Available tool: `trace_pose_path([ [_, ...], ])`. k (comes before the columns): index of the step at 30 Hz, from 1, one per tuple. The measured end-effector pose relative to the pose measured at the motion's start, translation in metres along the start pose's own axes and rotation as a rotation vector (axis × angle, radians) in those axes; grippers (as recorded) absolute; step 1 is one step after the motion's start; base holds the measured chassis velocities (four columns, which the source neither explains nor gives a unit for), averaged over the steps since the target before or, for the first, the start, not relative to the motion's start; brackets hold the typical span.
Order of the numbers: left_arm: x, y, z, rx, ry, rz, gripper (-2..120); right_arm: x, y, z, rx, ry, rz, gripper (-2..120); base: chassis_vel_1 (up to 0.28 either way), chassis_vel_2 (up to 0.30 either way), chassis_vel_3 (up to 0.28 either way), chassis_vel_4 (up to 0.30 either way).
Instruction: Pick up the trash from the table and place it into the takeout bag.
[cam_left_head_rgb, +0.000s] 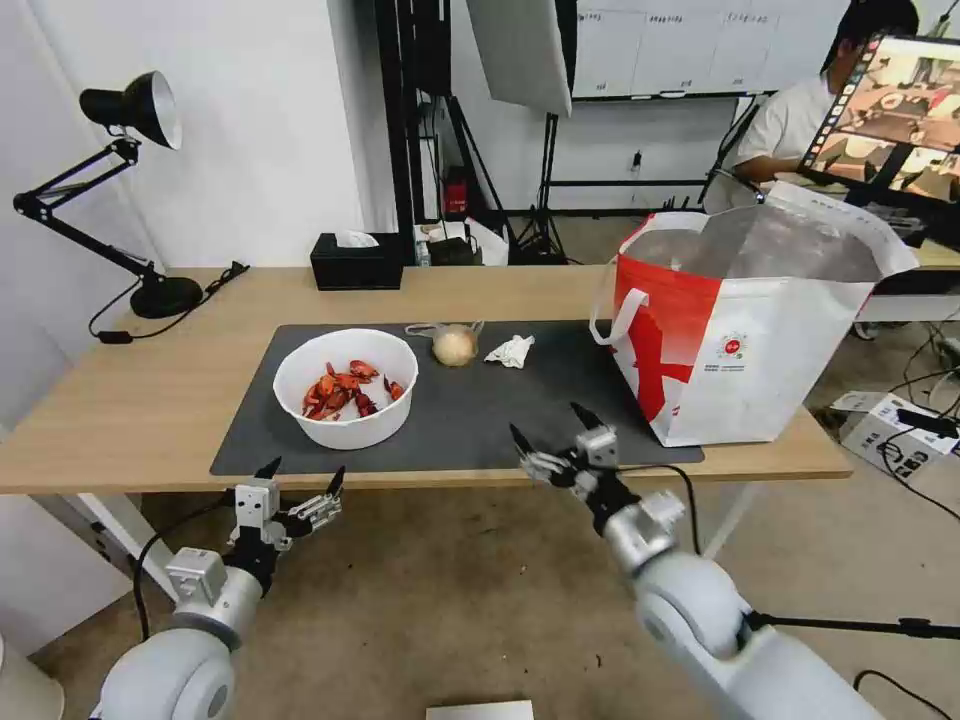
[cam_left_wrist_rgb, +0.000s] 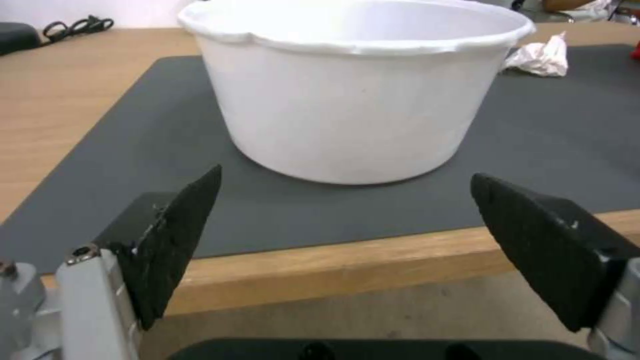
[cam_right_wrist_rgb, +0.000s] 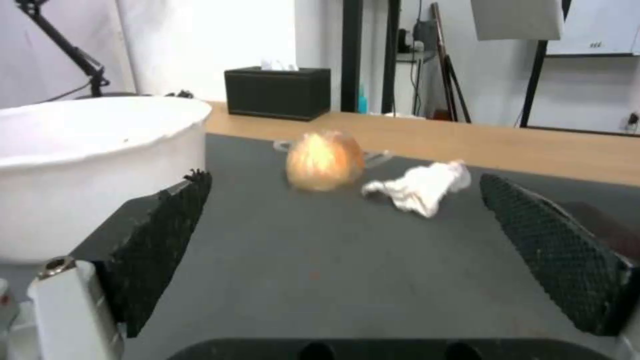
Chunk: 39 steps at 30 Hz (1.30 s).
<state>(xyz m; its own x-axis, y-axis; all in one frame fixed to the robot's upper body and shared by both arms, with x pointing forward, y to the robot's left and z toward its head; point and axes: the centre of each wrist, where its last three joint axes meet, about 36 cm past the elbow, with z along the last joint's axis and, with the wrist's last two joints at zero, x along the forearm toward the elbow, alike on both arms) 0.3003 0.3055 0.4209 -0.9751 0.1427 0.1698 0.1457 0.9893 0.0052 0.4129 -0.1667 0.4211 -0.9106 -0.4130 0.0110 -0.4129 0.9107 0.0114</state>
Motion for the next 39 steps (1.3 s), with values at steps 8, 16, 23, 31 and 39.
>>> trace_pose_path([
  [8, -0.001, 0.003, 0.0, -0.004, 0.001, -0.005, 100, -0.055, 0.002, -0.017, -0.007, 0.103, 0.076, 100, 0.0, 0.0, 0.0, 0.0],
  [16, 0.0, 0.0, 0.005, 0.015, 0.009, -0.002, 100, -0.137, 0.003, -0.043, -0.008, 0.198, 0.28, 100, 0.0, 0.0, 0.0, 0.0],
  [23, 0.001, 0.0, 0.006, 0.025, 0.011, 0.007, 100, -0.214, 0.009, -0.037, 0.02, 0.326, 0.427, 100, 0.0, 0.0, 0.0, 0.0],
  [31, -0.003, 0.005, 0.003, 0.026, 0.009, 0.018, 100, -0.252, 0.021, -0.024, 0.031, 0.38, 0.438, 100, 0.0, 0.0, 0.0, 0.0],
  [39, -0.002, 0.005, 0.005, 0.031, 0.013, 0.019, 100, -0.269, 0.02, -0.021, 0.026, 0.403, 0.452, 100, 0.0, 0.0, 0.0, 0.0],
])
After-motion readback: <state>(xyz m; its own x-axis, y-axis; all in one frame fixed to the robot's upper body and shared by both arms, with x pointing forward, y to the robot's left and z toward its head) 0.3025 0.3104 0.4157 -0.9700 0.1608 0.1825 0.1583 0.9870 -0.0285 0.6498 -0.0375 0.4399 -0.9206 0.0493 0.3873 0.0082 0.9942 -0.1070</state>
